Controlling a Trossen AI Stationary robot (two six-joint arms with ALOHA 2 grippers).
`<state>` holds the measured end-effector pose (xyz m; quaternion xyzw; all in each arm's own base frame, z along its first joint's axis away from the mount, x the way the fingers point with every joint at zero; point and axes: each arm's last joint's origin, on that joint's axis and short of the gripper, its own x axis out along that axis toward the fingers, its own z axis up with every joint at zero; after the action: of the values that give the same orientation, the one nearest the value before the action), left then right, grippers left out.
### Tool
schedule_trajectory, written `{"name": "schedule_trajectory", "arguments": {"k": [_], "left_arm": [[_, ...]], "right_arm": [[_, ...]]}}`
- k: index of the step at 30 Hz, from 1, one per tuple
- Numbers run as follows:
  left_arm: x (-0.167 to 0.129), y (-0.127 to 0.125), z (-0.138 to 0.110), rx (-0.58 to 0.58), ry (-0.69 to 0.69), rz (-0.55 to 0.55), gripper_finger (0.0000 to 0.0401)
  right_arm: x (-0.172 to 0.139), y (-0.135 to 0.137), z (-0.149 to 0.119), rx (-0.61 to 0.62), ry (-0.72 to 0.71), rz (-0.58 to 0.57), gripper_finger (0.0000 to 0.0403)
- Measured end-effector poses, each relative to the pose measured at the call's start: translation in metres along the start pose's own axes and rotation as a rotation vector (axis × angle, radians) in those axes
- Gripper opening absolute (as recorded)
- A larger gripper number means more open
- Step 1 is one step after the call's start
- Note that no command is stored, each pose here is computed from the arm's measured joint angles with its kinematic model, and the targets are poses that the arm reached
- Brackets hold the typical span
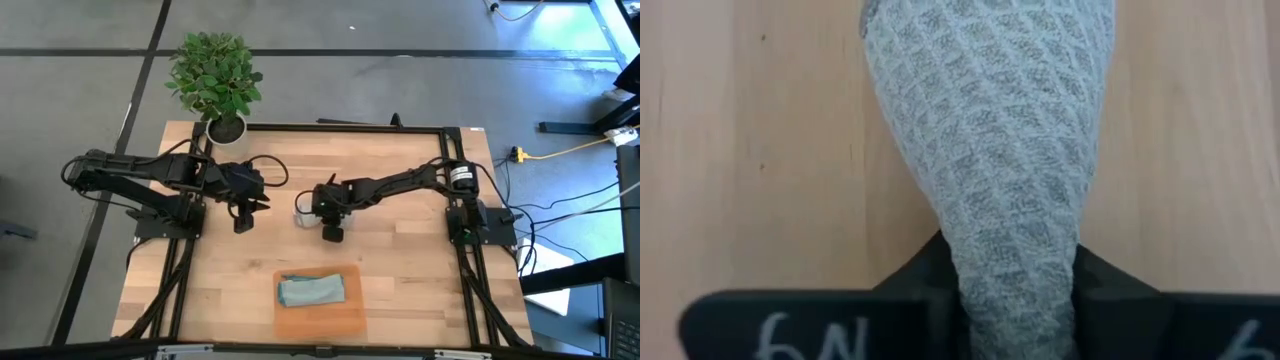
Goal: Roll microfiber towels into tight, uniform cylinder then place into a basket
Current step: Put the rolled gray towel into the orange bin
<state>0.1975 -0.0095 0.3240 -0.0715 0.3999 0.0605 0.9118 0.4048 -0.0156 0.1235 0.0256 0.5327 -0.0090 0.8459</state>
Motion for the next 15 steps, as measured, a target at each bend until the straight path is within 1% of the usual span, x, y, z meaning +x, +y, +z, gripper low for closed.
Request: {"name": "schedule_trajectory", "arguments": {"k": [2,5,8,13,15], "left_arm": [[0.0,0.0,0.0,0.0,0.0,0.0,0.0086],[0.0,0.0,0.0,0.0,0.0,0.0,0.0086],[0.0,0.0,0.0,0.0,0.0,0.0,0.0086],[0.0,0.0,0.0,0.025,0.002,0.001,0.0086],[0.0,0.0,-0.001,0.031,0.012,-0.003,0.0086]], "right_arm": [[-0.002,0.0,0.003,-0.004,-0.003,0.002,0.0068],[-0.007,0.001,0.008,-0.004,-0.004,0.015,0.0073],[-0.017,0.003,0.02,0.017,-0.012,0.018,0.0077],[-0.041,0.018,0.039,0.065,0.021,-0.077,0.0068],[-0.054,0.029,0.051,0.087,0.008,-0.077,0.0068]]}}
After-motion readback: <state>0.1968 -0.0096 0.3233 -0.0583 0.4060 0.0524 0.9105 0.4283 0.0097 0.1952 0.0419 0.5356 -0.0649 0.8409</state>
